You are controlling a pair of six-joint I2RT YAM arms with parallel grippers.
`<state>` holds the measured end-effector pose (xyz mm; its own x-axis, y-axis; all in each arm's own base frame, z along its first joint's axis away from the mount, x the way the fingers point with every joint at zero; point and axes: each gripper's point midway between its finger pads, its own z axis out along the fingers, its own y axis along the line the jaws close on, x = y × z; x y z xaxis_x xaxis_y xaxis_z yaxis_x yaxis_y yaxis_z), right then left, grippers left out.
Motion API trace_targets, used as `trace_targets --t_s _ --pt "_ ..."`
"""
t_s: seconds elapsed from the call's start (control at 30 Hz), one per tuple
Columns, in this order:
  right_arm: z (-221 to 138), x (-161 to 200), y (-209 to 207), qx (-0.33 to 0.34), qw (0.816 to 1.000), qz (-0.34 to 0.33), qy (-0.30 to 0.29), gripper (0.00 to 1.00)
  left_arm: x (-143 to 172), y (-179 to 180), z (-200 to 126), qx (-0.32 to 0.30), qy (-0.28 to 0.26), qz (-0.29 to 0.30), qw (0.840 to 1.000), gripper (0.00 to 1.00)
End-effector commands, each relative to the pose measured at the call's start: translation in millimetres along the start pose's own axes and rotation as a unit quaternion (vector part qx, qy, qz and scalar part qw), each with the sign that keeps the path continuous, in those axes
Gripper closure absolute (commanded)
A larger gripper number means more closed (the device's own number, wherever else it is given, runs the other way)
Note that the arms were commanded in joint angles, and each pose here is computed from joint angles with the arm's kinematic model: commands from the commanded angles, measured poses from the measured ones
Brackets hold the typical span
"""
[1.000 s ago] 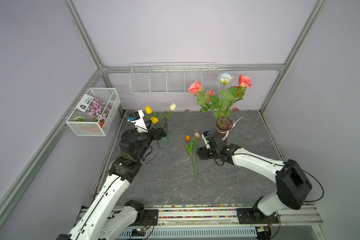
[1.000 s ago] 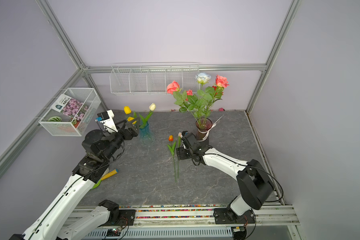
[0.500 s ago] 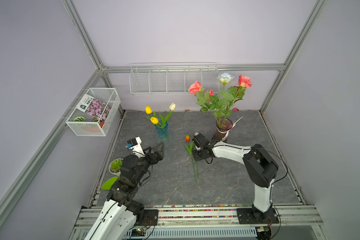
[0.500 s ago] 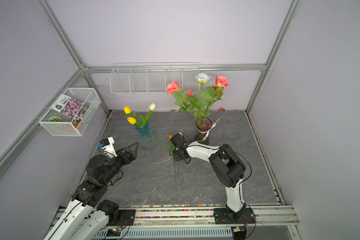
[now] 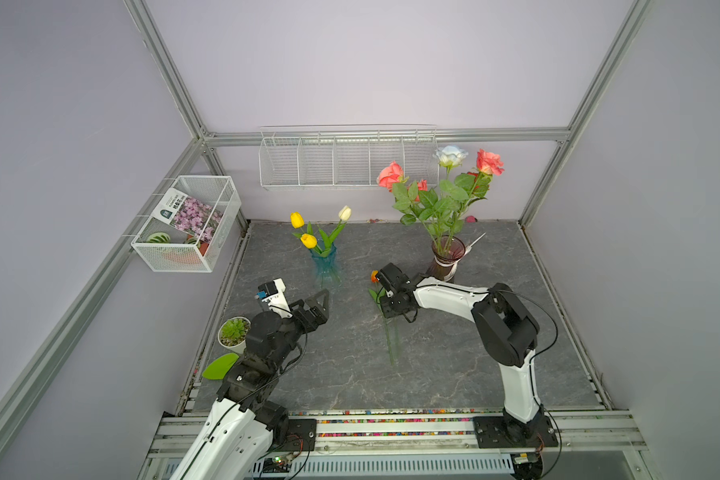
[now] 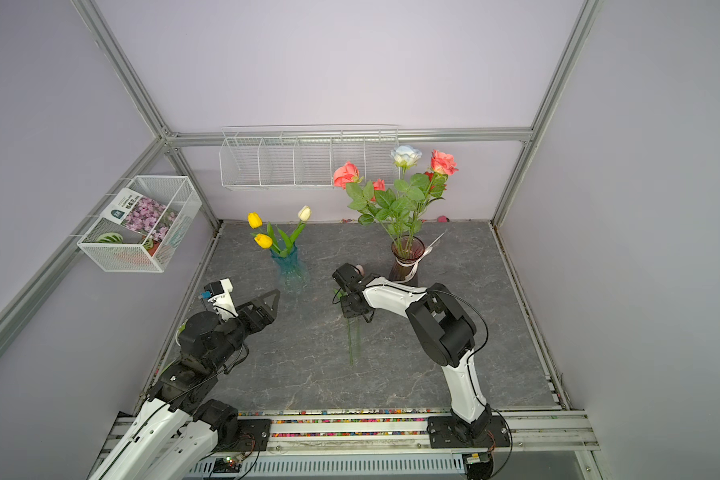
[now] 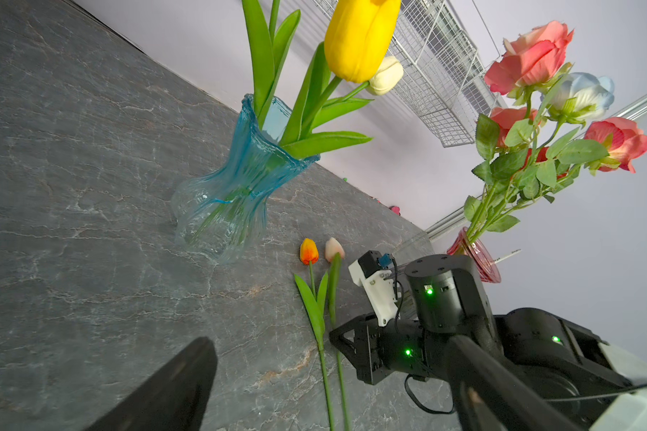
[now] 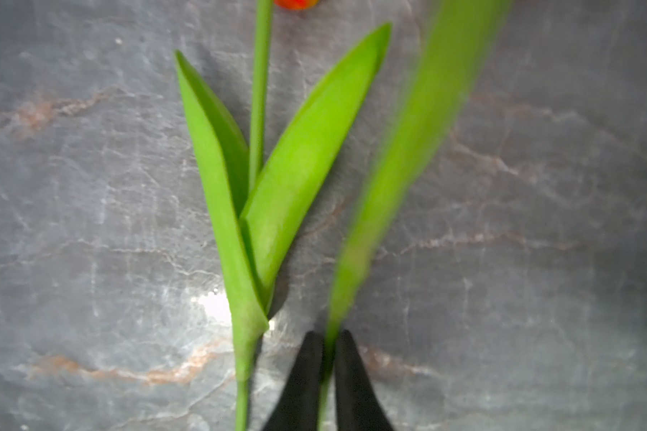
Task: Arrange the flowers in different vases according to their variety
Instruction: Pick up the flower at the center of the board, then insert the flower into the vase.
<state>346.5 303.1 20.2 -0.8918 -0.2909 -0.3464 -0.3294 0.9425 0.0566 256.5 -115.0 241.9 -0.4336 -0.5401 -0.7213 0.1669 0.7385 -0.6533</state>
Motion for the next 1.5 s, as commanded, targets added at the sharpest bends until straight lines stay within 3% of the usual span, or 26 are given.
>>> trace_targets --t_s 0.0,0.27,0.47,0.67,0.8,0.93,1.13,1.3,1.47 --pt "-7 15 -1 0.016 1.0 -0.004 0.024 1.0 2 4 0 -0.004 -0.005 0.002 1.0 0.0" --pt "-77 -26 11 0.01 0.996 -0.013 -0.09 1.0 6 12 -2 -0.008 -0.014 -0.011 1.0 0.0" --pt "-152 -68 38 -0.042 0.975 -0.029 -0.215 1.0 9 26 -7 -0.023 -0.032 -0.022 0.999 0.0" --pt "-229 -117 72 -0.129 0.926 -0.042 -0.351 1.0 17 37 -7 -0.032 -0.037 -0.03 0.998 0.0" --pt "-278 -154 94 -0.183 0.871 -0.047 -0.453 1.0 24 42 -5 -0.036 -0.029 -0.034 0.998 0.0" --pt "-310 -190 110 -0.189 0.825 -0.063 -0.529 1.0 29 46 -4 -0.038 -0.024 -0.035 0.998 0.0" --pt "-330 -238 126 -0.167 0.759 -0.075 -0.625 1.0 33 49 -4 -0.04 -0.021 -0.041 0.998 0.0" --pt "-325 -267 144 -0.164 0.737 -0.083 -0.65 1.0 34 50 -5 -0.041 -0.022 -0.041 0.998 0.0" --pt "-301 -281 158 -0.168 0.734 -0.09 -0.652 1.0 33 50 -4 -0.041 -0.022 -0.04 0.998 0.0"
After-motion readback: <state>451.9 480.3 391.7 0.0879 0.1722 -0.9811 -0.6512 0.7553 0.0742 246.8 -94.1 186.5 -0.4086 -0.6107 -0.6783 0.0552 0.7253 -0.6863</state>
